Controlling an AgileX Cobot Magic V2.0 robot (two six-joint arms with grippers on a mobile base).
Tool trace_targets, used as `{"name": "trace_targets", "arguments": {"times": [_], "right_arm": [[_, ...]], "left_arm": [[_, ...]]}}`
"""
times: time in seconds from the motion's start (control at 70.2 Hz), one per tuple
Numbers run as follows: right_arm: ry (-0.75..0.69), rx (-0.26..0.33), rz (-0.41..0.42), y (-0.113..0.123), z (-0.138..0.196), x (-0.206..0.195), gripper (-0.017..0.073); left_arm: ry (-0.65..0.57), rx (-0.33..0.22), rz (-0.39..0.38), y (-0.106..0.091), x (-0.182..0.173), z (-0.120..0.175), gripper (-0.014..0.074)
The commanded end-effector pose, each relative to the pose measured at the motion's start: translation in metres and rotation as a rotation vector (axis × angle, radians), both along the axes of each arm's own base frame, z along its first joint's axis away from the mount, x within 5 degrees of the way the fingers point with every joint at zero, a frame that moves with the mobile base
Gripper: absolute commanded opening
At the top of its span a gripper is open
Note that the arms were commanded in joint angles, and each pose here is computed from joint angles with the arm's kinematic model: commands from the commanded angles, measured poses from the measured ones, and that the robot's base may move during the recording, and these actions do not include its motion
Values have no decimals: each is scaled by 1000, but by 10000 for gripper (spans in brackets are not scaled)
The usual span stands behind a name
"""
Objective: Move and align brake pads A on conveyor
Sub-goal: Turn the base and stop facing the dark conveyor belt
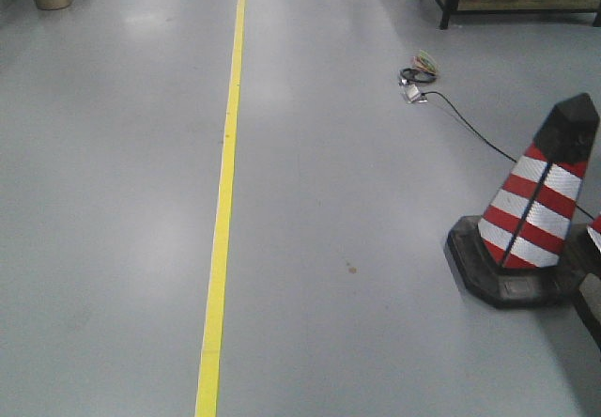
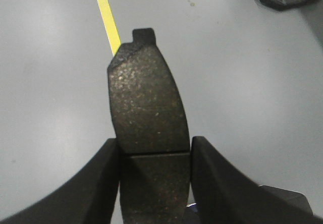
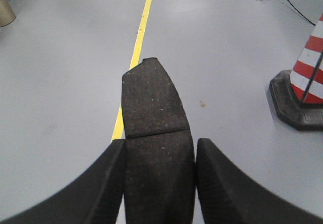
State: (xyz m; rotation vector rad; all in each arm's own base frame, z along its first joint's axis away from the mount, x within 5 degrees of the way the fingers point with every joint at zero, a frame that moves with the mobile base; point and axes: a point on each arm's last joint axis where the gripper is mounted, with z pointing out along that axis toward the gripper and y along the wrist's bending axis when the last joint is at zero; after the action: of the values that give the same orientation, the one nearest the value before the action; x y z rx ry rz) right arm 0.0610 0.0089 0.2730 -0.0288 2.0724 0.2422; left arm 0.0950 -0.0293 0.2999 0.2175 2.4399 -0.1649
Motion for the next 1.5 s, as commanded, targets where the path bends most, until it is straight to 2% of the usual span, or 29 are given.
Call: {"name": "trace_targets", "arguments": {"times": [0.0, 1.482], "right_arm": [[-112, 8, 17, 2, 16, 3, 39], [-112, 8, 17, 2, 16, 3, 39]], "left_arm": [[-85, -34, -1, -2, 5, 13, -6], [-84, -34, -1, -2, 5, 12, -6]]}}
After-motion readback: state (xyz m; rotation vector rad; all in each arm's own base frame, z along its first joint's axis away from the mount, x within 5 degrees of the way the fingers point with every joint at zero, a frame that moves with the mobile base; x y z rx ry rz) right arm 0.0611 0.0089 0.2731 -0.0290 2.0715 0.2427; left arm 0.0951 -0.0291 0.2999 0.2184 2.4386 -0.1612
